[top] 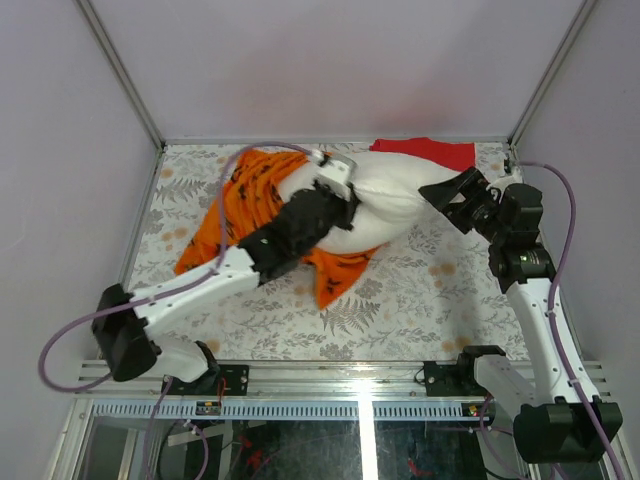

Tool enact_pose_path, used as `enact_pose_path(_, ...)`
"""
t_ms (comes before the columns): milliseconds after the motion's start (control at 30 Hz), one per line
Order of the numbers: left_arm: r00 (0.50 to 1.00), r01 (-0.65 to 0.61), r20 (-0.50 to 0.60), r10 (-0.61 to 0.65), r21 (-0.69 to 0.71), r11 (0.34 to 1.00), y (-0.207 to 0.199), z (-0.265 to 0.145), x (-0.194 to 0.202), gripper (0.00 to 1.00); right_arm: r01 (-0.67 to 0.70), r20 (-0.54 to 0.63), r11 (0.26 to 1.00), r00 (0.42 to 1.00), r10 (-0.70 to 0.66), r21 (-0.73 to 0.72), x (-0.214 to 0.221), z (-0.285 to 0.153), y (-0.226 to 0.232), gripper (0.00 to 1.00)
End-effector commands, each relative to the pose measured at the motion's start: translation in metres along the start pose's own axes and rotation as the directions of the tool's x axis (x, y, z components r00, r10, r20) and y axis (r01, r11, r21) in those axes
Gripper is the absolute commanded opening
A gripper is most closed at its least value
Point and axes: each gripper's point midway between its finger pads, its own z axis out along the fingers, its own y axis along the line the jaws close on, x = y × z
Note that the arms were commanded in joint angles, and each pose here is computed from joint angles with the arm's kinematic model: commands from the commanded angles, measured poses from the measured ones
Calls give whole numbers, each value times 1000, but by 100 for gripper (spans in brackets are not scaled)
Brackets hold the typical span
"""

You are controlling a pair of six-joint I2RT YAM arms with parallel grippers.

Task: Remove the pillowcase from the pillow
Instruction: Remove the pillow from the pillowcase.

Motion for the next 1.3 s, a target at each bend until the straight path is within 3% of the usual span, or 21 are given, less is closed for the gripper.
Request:
enact_pose_path(0, 948, 279, 224, -225, -247, 928, 93, -37, -87, 0, 120, 39, 987, 992, -117, -108, -7, -19, 29, 98)
enact_pose_path(100, 932, 311, 277, -235, -274, 910, 103, -57, -116, 0, 119, 50, 984, 992, -113, -136, -3, -22, 30, 99)
enact_pose_path(267, 887, 379, 358, -292, -204, 902, 102, -78, -163, 0, 82, 3, 982, 997, -83, -173, 16, -19, 22, 99)
enact_pose_path(433, 879, 373, 377, -290, -167, 913, 96, -81, -197, 0, 16, -101, 970, 994, -41, -242, 75, -11, 30, 96)
enact_pose_path(733, 856, 397, 387, -344, -64, 916, 80, -84, -230, 0, 98, -247, 939, 951, -186, -330, 163, 12, 88, 89)
enact_pose_path(1067, 790, 428, 437, -429, 107, 897, 60, -134, -281, 0, 234, -217, 941, 933, -288, -245, 179, 97, 110, 86)
enact_pose_path(1133, 777, 431, 455, -435, 118, 894, 61, -147, -290, 0, 235, -234, 940, 927, -293, -246, 185, 110, 113, 77)
enact_pose_path(1167, 770, 435, 466, -436, 116, 893, 63, -153, -293, 0, 224, -246, 941, 926, -287, -251, 190, 115, 113, 63)
enact_pose_path(1200, 763, 438, 479, -433, 110, 892, 66, -159, -297, 0, 214, -259, 943, 924, -280, -256, 196, 119, 111, 36)
enact_pose_path(1233, 756, 439, 496, -427, 100, 893, 69, -166, -301, 0, 202, -278, 948, 922, -269, -248, 202, 122, 105, 17)
enact_pose_path(1267, 752, 435, 512, -416, 88, 896, 73, -173, -304, 0, 191, -294, 952, 920, -258, -239, 208, 124, 99, 3)
